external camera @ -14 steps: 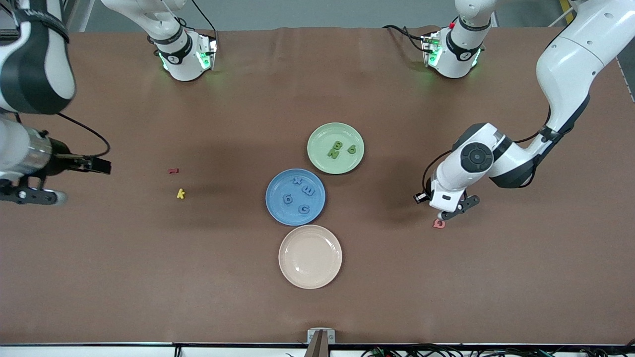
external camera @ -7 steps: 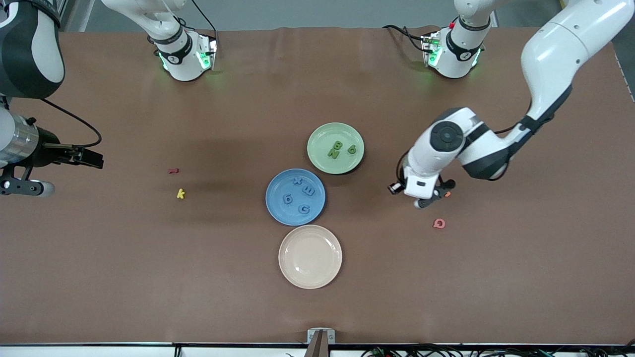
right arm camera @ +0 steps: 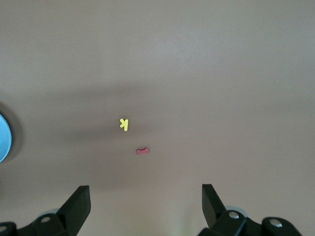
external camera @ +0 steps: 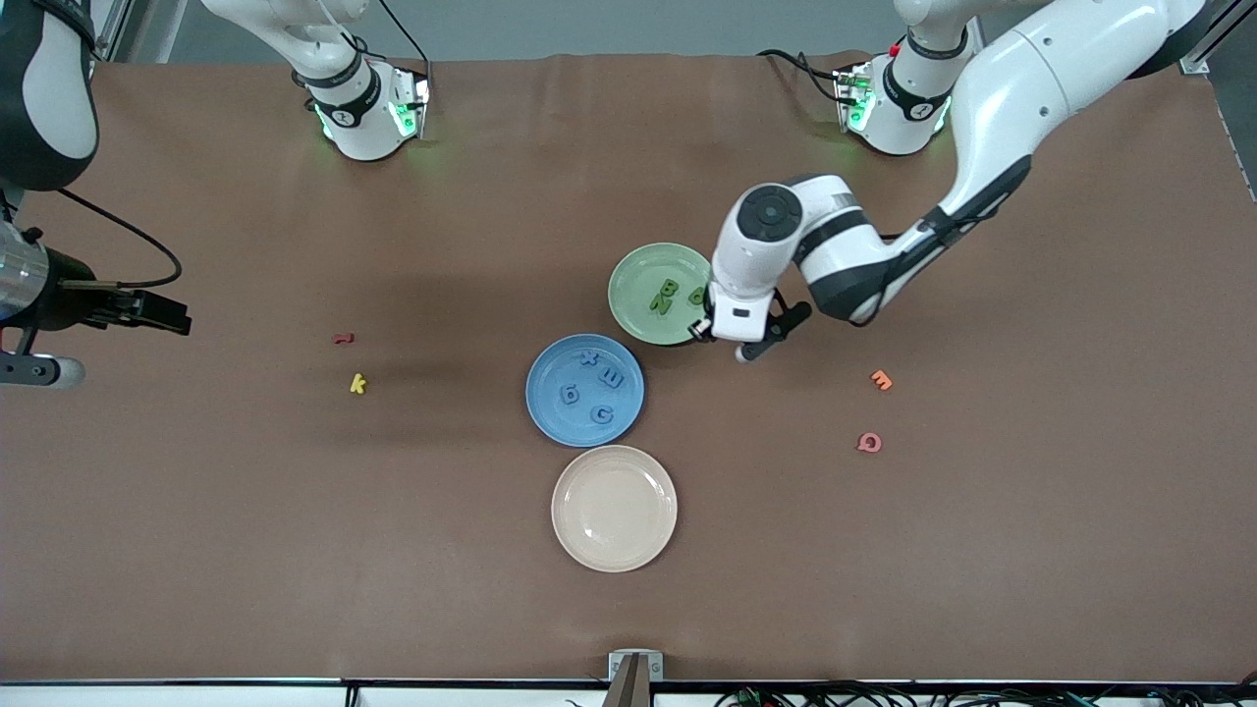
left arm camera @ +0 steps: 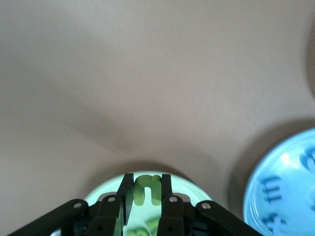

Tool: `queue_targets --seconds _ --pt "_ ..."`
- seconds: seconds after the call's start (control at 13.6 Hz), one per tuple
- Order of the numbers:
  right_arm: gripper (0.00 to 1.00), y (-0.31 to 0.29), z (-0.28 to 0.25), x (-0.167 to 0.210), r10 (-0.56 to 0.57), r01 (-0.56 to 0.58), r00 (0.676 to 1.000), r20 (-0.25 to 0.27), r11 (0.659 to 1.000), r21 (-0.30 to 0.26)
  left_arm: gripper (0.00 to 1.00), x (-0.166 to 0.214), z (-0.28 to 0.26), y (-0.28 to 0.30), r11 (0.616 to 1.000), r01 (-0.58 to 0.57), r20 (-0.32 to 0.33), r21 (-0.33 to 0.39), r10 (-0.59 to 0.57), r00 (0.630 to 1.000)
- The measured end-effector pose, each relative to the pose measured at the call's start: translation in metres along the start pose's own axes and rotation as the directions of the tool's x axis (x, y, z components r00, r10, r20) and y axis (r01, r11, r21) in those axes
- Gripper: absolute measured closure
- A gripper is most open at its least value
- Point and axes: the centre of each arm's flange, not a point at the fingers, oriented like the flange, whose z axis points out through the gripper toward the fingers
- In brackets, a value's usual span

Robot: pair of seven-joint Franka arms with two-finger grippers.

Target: Sort letters by color into matching plates

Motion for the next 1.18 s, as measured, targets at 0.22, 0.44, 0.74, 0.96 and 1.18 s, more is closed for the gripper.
queue_targets --seconds 0.22,0.44,0.74,0.96,1.18 --pt "0.00 0.001 -0.016 0.001 0.004 -0.003 0.999 -0.037 1.000 0.016 0.74 -0.036 0.015 0.013 1.000 0.024 -0.023 0.016 -0.023 0.999" --pt "0.00 0.000 -0.020 0.000 0.004 -0.003 0.999 -0.035 0.999 0.033 0.74 -0.055 0.036 0.017 0.998 0.037 -0.047 0.041 -0.035 0.998" --pt "0.00 0.000 -0.025 -0.011 0.000 0.000 1.000 -0.002 1.000 0.031 0.74 -0.056 0.043 0.016 0.998 0.042 -0.043 0.051 -0.039 0.998" --pt "0.00 0.002 -0.047 -0.042 -0.002 0.002 1.000 -0.004 1.000 0.028 0.56 -0.056 0.044 0.016 0.998 0.043 -0.043 0.052 -0.041 0.998" --pt "0.00 0.003 -0.062 -0.076 -0.009 0.009 1.000 -0.019 1.000 0.024 0.25 -0.053 0.043 0.017 0.997 0.053 -0.046 0.049 -0.050 0.998"
